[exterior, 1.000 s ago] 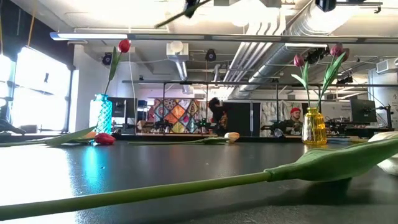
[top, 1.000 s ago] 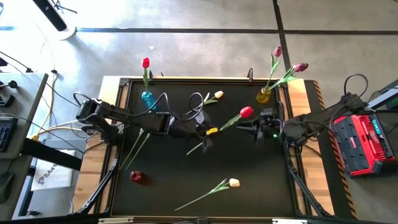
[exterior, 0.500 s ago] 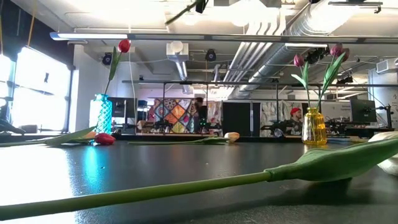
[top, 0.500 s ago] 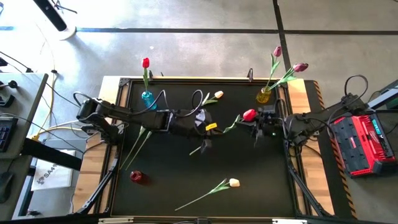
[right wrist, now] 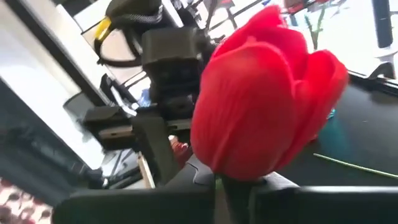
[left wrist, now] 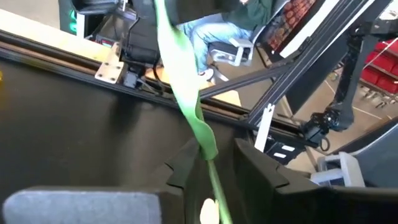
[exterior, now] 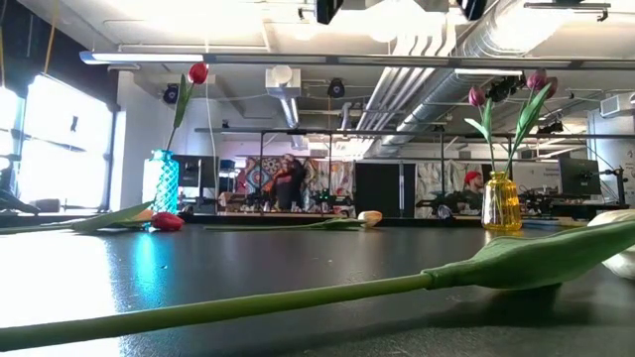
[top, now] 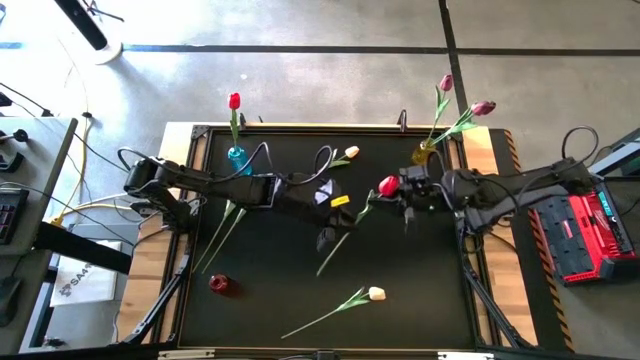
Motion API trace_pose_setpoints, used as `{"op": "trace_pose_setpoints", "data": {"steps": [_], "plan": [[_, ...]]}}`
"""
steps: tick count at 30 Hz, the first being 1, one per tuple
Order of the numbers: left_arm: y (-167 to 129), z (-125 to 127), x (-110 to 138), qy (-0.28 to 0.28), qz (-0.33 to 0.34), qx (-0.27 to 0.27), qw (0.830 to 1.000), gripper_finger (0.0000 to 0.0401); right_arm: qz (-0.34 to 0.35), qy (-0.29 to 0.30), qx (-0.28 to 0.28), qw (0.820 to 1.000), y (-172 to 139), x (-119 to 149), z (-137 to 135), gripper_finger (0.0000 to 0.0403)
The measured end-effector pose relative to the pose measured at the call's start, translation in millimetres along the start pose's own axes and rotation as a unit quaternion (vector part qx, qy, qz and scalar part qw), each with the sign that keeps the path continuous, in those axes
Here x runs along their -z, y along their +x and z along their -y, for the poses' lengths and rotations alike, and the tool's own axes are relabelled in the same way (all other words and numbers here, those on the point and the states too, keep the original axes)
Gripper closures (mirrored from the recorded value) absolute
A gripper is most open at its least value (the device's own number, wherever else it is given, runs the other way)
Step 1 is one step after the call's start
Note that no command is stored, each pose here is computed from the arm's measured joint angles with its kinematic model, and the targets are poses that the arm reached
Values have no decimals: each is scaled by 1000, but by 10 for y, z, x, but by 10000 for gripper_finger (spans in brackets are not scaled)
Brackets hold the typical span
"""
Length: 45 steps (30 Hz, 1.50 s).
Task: Sort flowers into vase by color
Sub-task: Put the bottom light red flower into the blue vase
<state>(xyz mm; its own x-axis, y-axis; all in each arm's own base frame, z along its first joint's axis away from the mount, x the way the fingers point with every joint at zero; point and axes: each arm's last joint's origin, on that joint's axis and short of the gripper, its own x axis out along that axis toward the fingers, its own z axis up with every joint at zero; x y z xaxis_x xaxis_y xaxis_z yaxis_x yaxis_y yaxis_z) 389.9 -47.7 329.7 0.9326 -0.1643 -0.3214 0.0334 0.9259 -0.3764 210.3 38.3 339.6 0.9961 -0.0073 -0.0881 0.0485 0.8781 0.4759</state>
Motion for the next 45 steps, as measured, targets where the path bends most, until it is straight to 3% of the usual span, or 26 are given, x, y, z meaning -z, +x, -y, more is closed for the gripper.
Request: {"op": "trace_pose_setpoints", "data": {"steps": [10,18,22,29,33,39,45], "plan": [[-4,-59,-6,-4,-13,10,1000,313,-23,-26,-29,999,49,-7,60,402],[-13,-154,-38,-8,-18,15,1000,391,-11,-32,-28,999,50,-26,54,402],[-16,-184,-49,0,-15,7,1000,393,-1,-33,-19,999,50,-38,56,396],[-77,-177,-94,23,1,-20,1000,400,42,-21,14,999,24,-99,59,316],[-267,-48,-152,37,11,-44,998,400,78,3,29,997,-11,-143,30,259],[-723,241,-137,80,7,-152,985,401,106,9,75,992,-46,-152,24,196],[-1251,474,-46,74,60,-230,969,401,115,13,128,985,-45,-146,91,179]]}}
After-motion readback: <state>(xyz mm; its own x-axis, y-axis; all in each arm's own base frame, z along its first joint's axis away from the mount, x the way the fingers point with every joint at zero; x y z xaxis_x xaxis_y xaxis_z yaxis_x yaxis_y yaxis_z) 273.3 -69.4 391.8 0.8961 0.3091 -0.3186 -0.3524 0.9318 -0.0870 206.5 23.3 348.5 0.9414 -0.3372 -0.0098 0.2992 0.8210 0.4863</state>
